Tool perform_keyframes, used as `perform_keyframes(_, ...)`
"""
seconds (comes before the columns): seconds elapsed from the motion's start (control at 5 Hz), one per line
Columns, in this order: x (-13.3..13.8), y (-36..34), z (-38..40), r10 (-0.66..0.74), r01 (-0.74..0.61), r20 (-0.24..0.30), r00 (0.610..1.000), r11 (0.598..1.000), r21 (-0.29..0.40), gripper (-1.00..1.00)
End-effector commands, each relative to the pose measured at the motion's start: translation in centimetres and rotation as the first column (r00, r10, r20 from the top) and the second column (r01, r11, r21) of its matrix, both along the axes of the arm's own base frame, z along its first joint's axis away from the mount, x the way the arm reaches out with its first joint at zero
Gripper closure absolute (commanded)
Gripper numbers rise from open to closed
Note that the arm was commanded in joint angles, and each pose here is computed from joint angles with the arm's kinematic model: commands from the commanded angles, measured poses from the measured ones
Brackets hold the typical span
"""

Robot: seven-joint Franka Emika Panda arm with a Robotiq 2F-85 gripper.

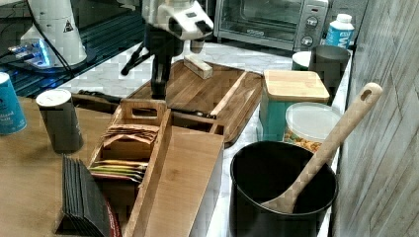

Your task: Close the drawer.

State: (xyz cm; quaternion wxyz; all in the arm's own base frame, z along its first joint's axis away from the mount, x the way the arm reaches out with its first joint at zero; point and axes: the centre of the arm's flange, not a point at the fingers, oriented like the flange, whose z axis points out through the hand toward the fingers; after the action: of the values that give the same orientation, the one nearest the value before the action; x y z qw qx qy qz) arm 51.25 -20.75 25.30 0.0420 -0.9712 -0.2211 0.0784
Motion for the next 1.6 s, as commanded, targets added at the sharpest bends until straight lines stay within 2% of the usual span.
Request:
perform_keyframes(0.2,-2.3,-20.4,9.7,-0.232,0.295,0.268,0.935,0.928,-0.228,1.00)
perform_keyframes(0.4,-5.0,-16.3,10.1,-0.251,0.327,0.340,0.907,0.926,-0.190,1.00)
perform_keyframes(1.6,-5.0,-16.3,10.1,-0.252,0.328,0.340,0.906,0.925,-0.190,1.00)
